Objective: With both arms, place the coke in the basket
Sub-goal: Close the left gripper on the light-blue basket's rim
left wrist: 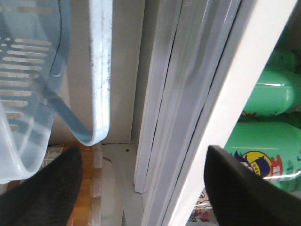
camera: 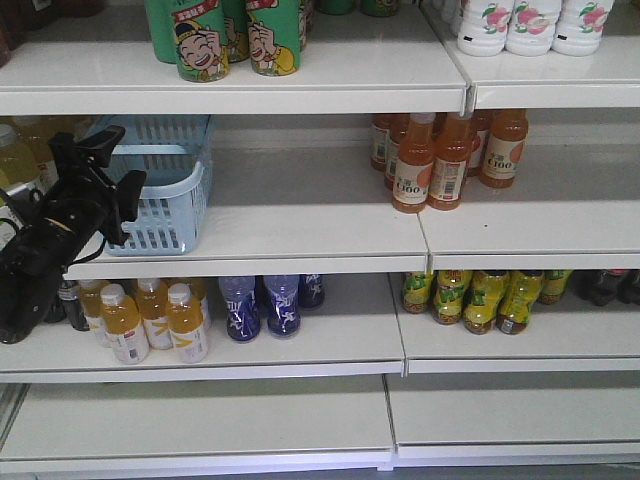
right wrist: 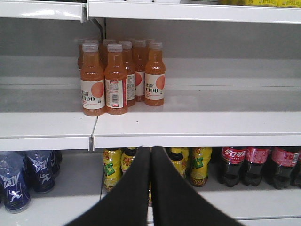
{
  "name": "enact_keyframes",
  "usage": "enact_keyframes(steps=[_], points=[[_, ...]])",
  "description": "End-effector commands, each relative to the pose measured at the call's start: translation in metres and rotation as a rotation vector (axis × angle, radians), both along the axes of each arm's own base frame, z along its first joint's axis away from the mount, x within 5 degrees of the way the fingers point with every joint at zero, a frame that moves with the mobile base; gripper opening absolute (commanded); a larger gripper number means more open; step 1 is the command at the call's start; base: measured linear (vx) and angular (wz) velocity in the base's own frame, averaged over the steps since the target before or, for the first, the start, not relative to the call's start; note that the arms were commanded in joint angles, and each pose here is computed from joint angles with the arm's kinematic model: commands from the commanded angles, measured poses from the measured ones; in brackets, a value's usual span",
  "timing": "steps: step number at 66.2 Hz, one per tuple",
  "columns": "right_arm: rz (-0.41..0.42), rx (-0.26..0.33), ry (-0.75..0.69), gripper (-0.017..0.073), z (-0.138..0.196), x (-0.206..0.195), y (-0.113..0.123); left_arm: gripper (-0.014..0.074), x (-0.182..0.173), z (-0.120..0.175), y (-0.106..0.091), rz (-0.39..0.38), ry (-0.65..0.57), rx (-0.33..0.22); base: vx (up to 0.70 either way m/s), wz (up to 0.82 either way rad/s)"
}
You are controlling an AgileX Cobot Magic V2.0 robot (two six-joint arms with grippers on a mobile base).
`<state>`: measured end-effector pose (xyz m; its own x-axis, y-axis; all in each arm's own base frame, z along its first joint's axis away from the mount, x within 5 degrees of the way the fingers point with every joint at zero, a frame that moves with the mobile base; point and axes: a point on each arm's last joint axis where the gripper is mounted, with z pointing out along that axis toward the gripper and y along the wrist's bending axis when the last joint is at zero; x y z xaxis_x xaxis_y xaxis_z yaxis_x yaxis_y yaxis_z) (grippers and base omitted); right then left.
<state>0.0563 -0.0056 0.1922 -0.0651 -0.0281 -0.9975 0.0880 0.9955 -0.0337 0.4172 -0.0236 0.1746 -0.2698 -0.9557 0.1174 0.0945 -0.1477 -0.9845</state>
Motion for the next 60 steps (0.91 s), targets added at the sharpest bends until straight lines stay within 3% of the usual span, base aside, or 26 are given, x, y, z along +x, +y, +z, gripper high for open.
enact_keyframes(steps=[1,27,37,60], points=[[0.007,-0.018,-0.073,-0.0009,0.002,0.000,0.001,0.0522,0.005,0.033,0.004,0.007,-0.122,-0.023,0.00,0.00],[0.007,-0.018,-0.073,-0.0009,0.002,0.000,0.001,0.0522,0.020,0.040,0.021,0.046,-0.072,0.027,0.00,0.00],[0.007,-0.018,-0.073,-0.0009,0.002,0.000,0.001,0.0522,0.031,0.034,0.021,0.018,-0.043,-0.029,0.00,0.00],[0.007,-0.018,-0.073,-0.0009,0.002,0.000,0.001,0.0514,0.062,0.034,0.023,0.013,-0.072,-0.020,0.00,0.00]])
